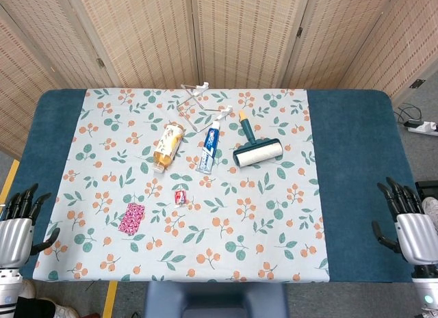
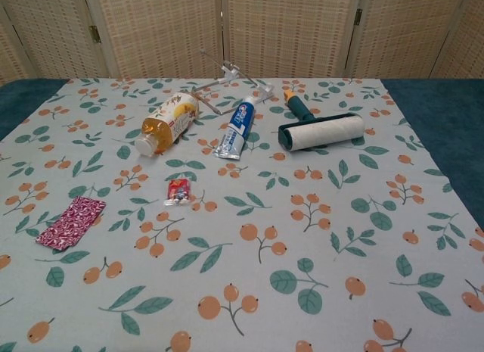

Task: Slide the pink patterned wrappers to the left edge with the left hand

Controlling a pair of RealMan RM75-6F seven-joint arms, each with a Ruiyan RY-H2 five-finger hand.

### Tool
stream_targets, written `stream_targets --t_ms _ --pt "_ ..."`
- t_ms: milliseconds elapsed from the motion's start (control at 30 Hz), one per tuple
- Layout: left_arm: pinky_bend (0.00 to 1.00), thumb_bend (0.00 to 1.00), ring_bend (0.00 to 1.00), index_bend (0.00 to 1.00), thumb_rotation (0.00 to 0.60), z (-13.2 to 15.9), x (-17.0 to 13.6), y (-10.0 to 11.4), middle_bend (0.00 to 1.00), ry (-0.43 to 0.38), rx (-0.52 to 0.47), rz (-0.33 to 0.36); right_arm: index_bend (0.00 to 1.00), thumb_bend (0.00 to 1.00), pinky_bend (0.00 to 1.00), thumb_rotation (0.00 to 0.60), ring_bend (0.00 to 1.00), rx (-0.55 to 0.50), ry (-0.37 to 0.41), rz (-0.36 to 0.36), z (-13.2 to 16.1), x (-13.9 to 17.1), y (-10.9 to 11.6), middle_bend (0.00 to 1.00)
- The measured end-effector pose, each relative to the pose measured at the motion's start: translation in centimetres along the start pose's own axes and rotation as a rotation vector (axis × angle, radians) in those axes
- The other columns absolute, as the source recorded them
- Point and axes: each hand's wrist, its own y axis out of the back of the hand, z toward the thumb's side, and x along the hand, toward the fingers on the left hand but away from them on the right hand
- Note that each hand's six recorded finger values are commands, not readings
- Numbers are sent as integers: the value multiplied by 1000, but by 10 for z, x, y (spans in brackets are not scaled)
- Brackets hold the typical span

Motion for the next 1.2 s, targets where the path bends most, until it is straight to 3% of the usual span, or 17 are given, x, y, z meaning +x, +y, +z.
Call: stream_targets --t_ms 500,633,767,933,1067,1200 --pt "0 357 0 181 600 12 17 -16 0 -117 11 -109 0 457 0 600 0 -6 -14 -12 -4 7 3 0" --pt "0 586 0 202 600 19 20 -24 0 -172 17 -164 0 457 0 600 0 -8 -15 -12 -4 6 2 0" --pt "0 666 0 212 600 27 26 -34 0 -218 29 -223 0 458 0 600 0 -9 -11 -8 -4 5 1 0" --pt "0 878 0 215 600 39 32 -45 0 -273 53 -285 0 457 0 600 1 -11 -12 -12 -5 4 3 0" --pt "0 958 0 235 590 49 36 -54 0 -313 65 -326 0 457 0 600 1 -13 -12 -10 -5 3 2 0" --pt "0 999 0 262 509 62 38 -63 0 -343 49 -358 0 457 0 600 1 -13 -10 -5 -5 2 0 0"
